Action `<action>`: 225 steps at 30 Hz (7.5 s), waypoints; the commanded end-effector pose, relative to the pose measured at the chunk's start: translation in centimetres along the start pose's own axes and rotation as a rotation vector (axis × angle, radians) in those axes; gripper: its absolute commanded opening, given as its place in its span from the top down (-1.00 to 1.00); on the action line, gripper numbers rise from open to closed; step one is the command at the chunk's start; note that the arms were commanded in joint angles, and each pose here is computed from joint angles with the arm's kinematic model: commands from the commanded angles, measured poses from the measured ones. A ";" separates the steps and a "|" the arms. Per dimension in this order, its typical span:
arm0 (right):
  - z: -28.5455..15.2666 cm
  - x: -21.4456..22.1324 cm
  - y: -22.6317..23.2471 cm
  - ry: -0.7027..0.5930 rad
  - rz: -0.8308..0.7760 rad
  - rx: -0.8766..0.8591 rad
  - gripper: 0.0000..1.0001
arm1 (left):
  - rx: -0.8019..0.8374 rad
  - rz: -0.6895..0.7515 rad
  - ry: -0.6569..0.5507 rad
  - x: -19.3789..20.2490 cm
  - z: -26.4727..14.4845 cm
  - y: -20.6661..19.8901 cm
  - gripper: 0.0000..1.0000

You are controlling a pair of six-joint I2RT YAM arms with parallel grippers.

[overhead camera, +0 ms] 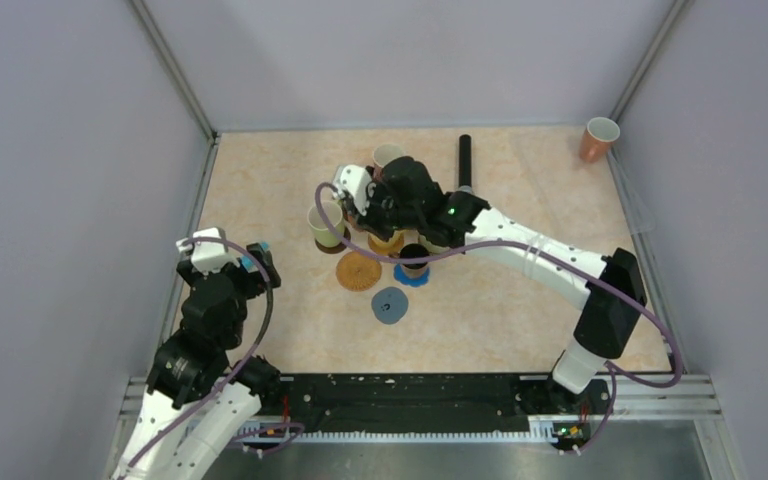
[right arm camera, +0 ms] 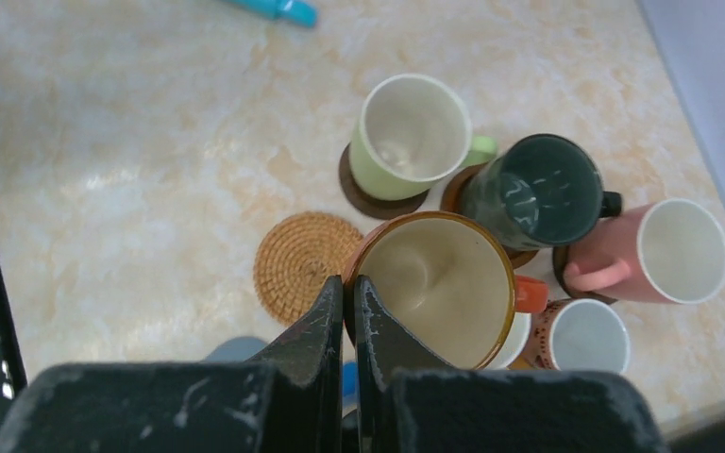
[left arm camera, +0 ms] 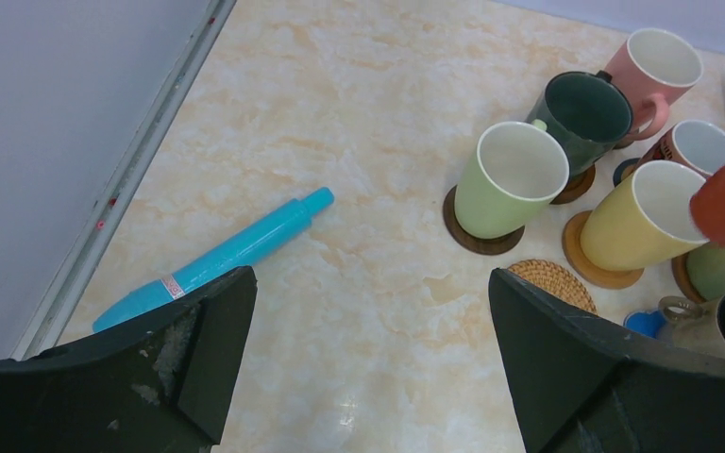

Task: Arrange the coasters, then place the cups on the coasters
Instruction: Place the cup on the coaster, then pick up the cup from the tray.

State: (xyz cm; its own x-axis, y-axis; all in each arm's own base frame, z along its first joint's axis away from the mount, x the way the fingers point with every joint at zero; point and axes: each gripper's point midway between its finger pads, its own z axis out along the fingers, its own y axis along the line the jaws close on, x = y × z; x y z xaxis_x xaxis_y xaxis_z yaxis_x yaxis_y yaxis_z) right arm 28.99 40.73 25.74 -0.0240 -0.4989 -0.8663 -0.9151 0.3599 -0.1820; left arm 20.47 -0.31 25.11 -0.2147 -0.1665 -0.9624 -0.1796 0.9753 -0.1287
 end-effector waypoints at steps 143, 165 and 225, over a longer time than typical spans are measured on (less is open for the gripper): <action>-20.6 18.3 -43.7 0.195 0.312 1.287 -0.51 | 0.056 -0.019 0.015 -0.6 0.4 -1.6 -0.97; -24.6 31.2 -53.3 0.260 0.526 1.391 -0.45 | 0.038 -0.006 0.047 0.2 1.0 -1.7 -0.97; -28.8 21.6 -44.7 0.013 0.514 1.179 1.00 | 0.064 -0.025 0.018 -0.3 0.6 -1.9 -0.98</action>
State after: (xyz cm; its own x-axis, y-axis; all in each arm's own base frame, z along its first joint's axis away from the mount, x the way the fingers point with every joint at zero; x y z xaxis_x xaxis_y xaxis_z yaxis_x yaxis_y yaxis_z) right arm 58.25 -10.15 16.40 -0.5527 -0.1148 -0.8254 0.0784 0.9789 -0.1886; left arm 21.12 -2.08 24.04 -0.2783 -0.1686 -0.9456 -0.1188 0.9829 -0.1403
